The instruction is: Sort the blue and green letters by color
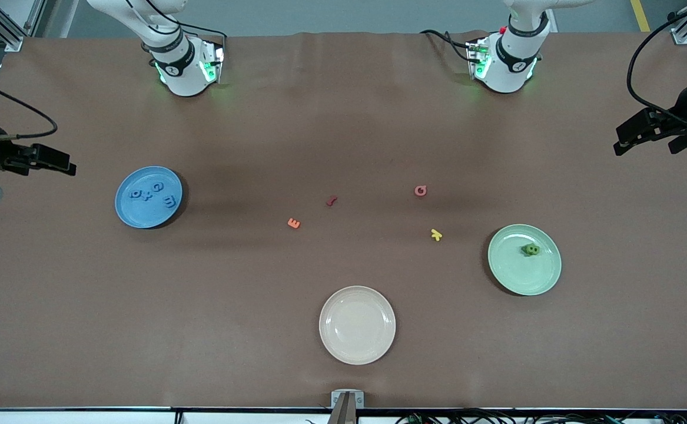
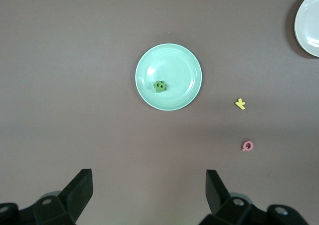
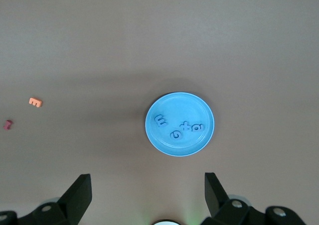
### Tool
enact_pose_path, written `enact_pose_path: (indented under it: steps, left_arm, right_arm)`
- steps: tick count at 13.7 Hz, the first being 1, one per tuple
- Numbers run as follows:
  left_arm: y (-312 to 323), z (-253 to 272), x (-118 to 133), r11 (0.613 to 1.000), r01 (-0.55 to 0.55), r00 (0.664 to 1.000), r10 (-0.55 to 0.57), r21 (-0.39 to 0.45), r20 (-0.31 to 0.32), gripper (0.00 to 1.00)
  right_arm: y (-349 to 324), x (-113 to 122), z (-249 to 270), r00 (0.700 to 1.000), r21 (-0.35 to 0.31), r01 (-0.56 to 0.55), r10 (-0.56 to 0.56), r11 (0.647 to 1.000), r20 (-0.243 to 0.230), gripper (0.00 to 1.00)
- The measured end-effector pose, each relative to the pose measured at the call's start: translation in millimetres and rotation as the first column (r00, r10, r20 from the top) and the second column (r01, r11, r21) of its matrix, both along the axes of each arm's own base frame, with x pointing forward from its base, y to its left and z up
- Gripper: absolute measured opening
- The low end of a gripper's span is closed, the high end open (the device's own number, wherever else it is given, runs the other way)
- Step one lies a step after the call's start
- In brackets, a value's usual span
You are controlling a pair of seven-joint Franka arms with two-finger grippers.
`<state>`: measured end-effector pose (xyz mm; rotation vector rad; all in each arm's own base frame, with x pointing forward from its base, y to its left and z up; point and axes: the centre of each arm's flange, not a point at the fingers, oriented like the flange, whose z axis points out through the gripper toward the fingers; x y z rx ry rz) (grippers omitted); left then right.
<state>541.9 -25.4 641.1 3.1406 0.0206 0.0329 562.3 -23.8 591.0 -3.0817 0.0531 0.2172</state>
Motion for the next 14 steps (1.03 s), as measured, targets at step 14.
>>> enact_pose_path:
  steps: [14]
  left_arm:
    - [-42, 1, -6, 0.994, 0.106, 0.994, -0.106, 0.006, -0.018, 1.00]
  right_arm:
    - [9, -35, 24, 0.999, 0.000, -0.015, 0.015, 1.000, 0.048, 1.00]
